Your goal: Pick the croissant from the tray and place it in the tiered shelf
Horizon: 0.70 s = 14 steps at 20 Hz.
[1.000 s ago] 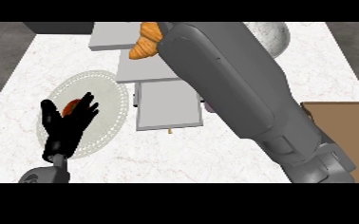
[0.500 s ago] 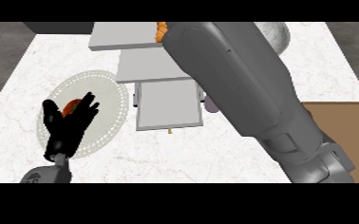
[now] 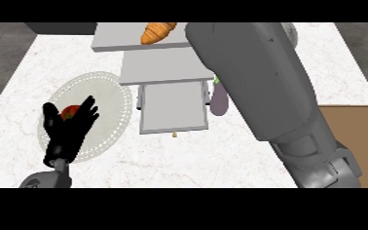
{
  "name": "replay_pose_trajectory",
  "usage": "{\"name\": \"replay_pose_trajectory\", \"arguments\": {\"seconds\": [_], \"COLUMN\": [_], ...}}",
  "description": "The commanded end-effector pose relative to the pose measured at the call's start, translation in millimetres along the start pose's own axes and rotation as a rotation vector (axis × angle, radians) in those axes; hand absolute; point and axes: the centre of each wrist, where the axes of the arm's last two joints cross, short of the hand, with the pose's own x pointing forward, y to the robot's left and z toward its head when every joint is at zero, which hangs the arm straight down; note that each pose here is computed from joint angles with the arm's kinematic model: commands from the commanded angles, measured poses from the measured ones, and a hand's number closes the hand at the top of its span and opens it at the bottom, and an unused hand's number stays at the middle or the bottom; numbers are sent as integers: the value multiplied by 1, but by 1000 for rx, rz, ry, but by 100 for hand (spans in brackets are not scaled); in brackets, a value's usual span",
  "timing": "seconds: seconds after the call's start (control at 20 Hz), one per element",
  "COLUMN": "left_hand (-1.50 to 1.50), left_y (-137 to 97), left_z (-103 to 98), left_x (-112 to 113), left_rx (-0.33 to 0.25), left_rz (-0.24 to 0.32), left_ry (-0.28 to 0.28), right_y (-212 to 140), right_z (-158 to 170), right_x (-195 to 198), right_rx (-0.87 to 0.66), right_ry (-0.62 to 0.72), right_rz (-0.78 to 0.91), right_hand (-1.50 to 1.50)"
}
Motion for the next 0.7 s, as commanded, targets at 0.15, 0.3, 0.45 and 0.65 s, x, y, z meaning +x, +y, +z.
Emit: {"name": "replay_pose_trajectory", "arguments": {"seconds": [0.15,0.3,0.45,0.65], "left_hand": [0,0,0,0], "left_y": [-3,-3,10,3], "left_z": [-10,7,13,4], "left_x": [-2,-4,-15,-7], "left_rx": [19,2,32,34], "left_rz": [18,12,-3,17], "left_ry": [0,10,22,5], "right_y": [-29,-42,-79,-133], "right_z": [-6,-9,-16,-13], "right_x": [1,-1,-9,-33], "right_rx": [-176,-301,-392,-470], "right_ry": [-8,31,69,96], "right_rz": [-175,-133,-154,-248], "right_hand": [-150,-150,-150,-150]}}
